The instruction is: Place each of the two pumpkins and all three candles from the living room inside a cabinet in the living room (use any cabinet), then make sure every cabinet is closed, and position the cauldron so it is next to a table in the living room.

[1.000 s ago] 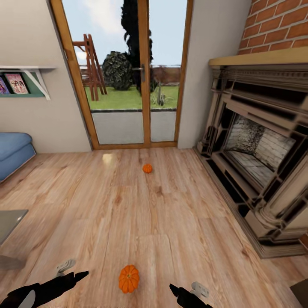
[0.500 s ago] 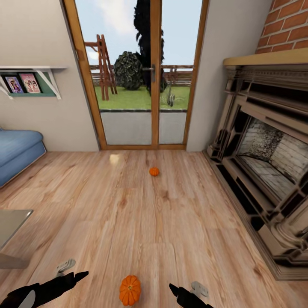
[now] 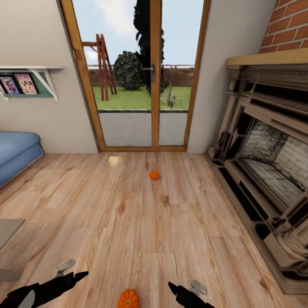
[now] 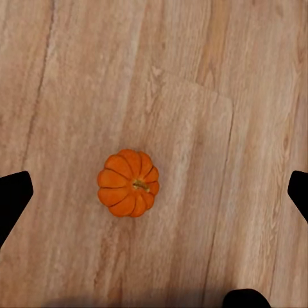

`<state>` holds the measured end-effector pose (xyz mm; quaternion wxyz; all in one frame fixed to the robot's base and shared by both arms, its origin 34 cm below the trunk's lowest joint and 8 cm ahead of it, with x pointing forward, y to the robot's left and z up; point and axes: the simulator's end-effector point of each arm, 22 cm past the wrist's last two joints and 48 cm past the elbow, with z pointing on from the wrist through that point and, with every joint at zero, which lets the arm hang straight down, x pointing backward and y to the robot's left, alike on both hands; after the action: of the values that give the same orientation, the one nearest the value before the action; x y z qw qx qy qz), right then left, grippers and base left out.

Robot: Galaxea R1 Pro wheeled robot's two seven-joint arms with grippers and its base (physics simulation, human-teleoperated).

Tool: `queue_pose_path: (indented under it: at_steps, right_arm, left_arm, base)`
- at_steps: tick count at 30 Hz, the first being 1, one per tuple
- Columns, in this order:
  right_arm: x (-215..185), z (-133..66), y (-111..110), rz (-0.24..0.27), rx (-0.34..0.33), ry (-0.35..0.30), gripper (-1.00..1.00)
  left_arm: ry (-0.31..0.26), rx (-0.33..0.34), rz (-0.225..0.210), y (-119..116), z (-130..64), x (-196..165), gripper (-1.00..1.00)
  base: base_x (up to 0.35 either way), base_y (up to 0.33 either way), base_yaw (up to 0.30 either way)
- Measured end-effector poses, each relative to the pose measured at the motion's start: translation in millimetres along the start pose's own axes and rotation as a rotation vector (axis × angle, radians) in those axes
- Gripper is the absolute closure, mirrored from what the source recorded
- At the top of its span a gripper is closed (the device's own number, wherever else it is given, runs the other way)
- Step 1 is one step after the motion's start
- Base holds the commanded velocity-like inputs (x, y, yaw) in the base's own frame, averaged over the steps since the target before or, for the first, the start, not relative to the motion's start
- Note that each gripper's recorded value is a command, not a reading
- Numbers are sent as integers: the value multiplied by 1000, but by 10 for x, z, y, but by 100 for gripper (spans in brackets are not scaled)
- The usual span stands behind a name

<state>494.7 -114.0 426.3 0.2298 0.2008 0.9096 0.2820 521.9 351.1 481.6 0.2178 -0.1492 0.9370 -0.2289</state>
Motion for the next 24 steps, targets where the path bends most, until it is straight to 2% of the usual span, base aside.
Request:
queue_pose_path:
  at_steps: [13,16,18,21,24]
  right_arm:
    - [11,-8,-34,2,6,-1,-100]
    - [22,-10,-77,10,24,1,-100]
    - [35,-14,-137,18,49,6,-100]
    - [50,-28,-292,24,119,12,-100]
    - [30,-34,-373,24,165,9,-100]
  left_arm:
    - [-1,1,0,-7,5,2,-100]
    - [-25,2,13,-10,5,-49,-100]
    - [-47,-1,25,4,9,-80,-100]
    - [-36,-21,14,102,19,19,-100]
    - [-19,-95,0,265,61,133,-100]
  base:
    - [22,0,0]
    - [12,0,0]
    - [4,0,0]
    - [1,0,0]
    - [0,0,0]
